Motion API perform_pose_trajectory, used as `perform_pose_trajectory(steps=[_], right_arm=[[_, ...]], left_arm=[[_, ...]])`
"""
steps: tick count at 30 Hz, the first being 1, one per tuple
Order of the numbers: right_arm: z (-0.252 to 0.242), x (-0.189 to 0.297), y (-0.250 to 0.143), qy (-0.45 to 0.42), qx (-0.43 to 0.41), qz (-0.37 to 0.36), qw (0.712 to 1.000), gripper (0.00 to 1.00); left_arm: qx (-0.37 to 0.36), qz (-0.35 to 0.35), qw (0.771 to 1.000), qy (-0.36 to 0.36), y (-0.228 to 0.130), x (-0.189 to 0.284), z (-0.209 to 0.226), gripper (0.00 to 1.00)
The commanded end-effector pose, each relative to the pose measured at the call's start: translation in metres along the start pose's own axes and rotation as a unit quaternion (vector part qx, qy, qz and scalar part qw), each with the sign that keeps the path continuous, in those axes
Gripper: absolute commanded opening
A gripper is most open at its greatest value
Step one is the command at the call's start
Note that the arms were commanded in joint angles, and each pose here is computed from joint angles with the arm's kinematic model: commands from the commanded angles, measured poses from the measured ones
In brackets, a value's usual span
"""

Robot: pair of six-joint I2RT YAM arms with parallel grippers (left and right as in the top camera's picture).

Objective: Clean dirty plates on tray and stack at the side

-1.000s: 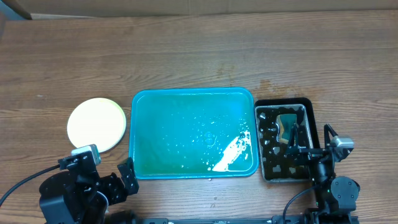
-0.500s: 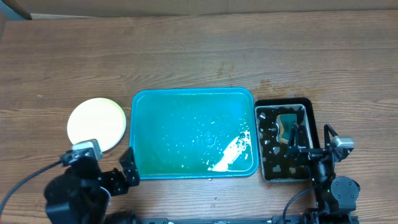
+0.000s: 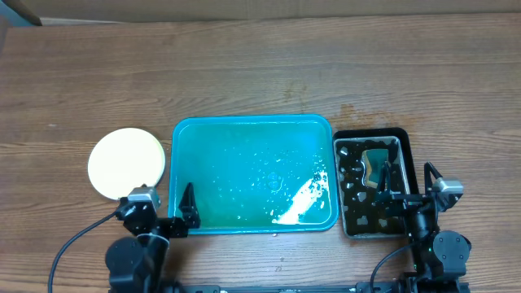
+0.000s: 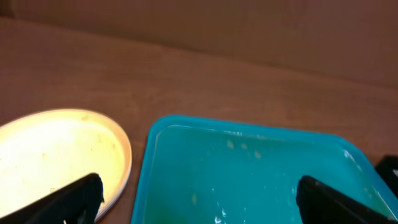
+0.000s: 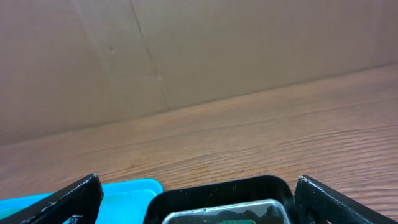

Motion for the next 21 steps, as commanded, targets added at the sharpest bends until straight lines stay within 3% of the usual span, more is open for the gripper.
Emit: perform_pose_trajectory(steps=[1, 10, 13, 16, 21], right_arm=[[0.0, 0.0, -0.001, 0.001, 0.004, -0.004, 1.0, 1.0], [0.0, 0.0, -0.001, 0.001, 0.004, -0.004, 1.0, 1.0], [0.0, 0.0, -0.001, 0.001, 0.004, -0.004, 1.0, 1.0], [0.0, 0.0, -0.001, 0.001, 0.004, -0.004, 1.0, 1.0], [0.0, 0.0, -0.001, 0.001, 0.004, -0.004, 1.0, 1.0]], left_arm=[[0.006, -0.024, 1.0, -0.011, -0.006, -0.009, 0.002, 1.0], [-0.057, -0.178, 0.98, -0.061, 0.008, -0.023, -0.003, 1.0], [-0.064, -0.153, 0.985, -0.052, 0.0, -0.026, 0.0, 1.0], [-0.055, -0.08, 0.995, -0.031, -0.023, -0.032, 0.009, 1.0], [-0.056, -0.085, 0.994, -0.029, -0.022, -0.032, 0.009, 1.0]])
Point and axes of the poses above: each gripper's point midway between its finger pads, its own x axis back along the fingers, its own z axis along the line the jaws close on, y = z × x, the point moved 8 cm from there along x, back along the fingers, and after that the axes turned 7 degrees about x, right-handed, at the moved point
